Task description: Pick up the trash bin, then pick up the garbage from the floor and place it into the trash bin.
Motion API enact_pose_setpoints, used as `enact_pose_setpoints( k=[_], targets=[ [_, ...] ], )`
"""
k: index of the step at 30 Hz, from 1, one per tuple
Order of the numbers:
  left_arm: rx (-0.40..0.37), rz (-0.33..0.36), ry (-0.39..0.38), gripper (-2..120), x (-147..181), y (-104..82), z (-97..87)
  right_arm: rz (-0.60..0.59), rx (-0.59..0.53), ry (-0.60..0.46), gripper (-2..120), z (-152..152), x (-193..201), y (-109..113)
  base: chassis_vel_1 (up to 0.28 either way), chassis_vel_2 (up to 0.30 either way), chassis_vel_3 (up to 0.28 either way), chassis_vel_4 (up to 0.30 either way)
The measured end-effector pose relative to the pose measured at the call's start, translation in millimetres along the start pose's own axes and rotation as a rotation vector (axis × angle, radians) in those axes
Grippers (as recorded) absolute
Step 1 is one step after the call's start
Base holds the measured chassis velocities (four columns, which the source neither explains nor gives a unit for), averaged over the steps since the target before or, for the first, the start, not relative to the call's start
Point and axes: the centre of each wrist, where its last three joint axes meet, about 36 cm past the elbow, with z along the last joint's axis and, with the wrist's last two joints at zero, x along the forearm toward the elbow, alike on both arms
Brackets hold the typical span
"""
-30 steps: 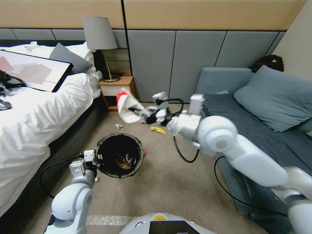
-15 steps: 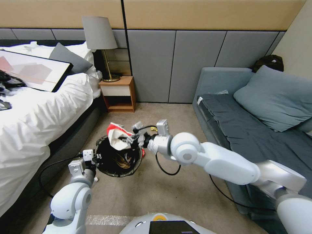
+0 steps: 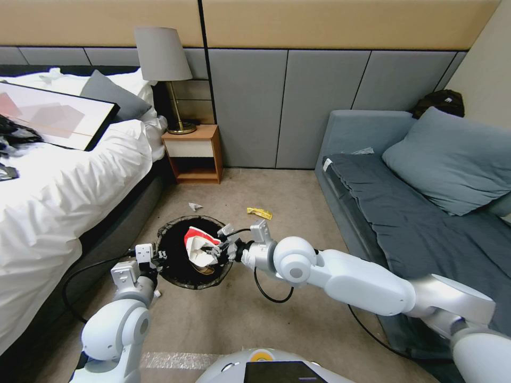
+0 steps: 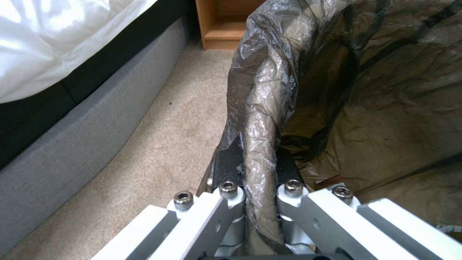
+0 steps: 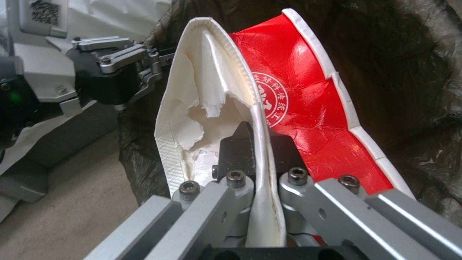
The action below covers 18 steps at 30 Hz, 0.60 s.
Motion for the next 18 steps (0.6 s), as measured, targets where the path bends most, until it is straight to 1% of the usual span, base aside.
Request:
enact_pose_setpoints(
  k=[8,9,10,12,13,14,15,16,17,18],
  targets=[
    [0.007,0.002,0.008,0,-2.9,-1.4,2.3,0.000,-0.009,0.003,0,-4.9,-15.7,2.3,0.000,0.000,0.000,0.000],
    [0.007,0.001,0.009,0,-3.2,-1.3,2.7,0.005,-0.010,0.001,3,-6.2,-18.2,1.9,0.000,0.000,0.000,0.000],
    [0.007,0.001,0.009,0,-3.2,-1.3,2.7,0.005,-0.010,0.001,3,-6.2,-18.2,1.9,0.000,0.000,0.000,0.000],
    [0.008,0.000,0.009,0,-3.2,-1.1,2.8,0.010,-0.012,-0.003,14,-9.4,-23.7,2.4,0.000,0.000,0.000,0.000],
    [0.008,0.000,0.009,0,-3.2,-1.1,2.8,0.010,-0.012,-0.003,14,-9.4,-23.7,2.4,0.000,0.000,0.000,0.000],
    [0.008,0.000,0.010,0,-3.3,-1.1,2.9,0.010,-0.013,-0.004,17,-10.5,-24.9,2.7,0.000,0.000,0.000,0.000],
    [0.008,-0.001,0.011,0,-3.7,-0.8,3.2,0.009,-0.013,-0.008,24,-12.9,-26.4,2.5,0.000,0.000,0.000,0.000],
    [0.008,-0.002,0.012,0,-4.0,-0.7,3.5,0.010,-0.013,-0.012,28,-14.5,-26.8,1.9,0.000,0.000,0.000,0.000],
    [0.008,-0.002,0.012,0,-4.0,-0.7,3.5,0.010,-0.013,-0.012,28,-14.5,-26.8,1.9,0.000,0.000,0.000,0.000],
    [0.008,-0.003,0.013,0,-4.5,-0.6,3.8,0.012,-0.013,-0.016,34,-16.1,-26.9,1.1,0.000,0.000,0.000,0.000]
  ],
)
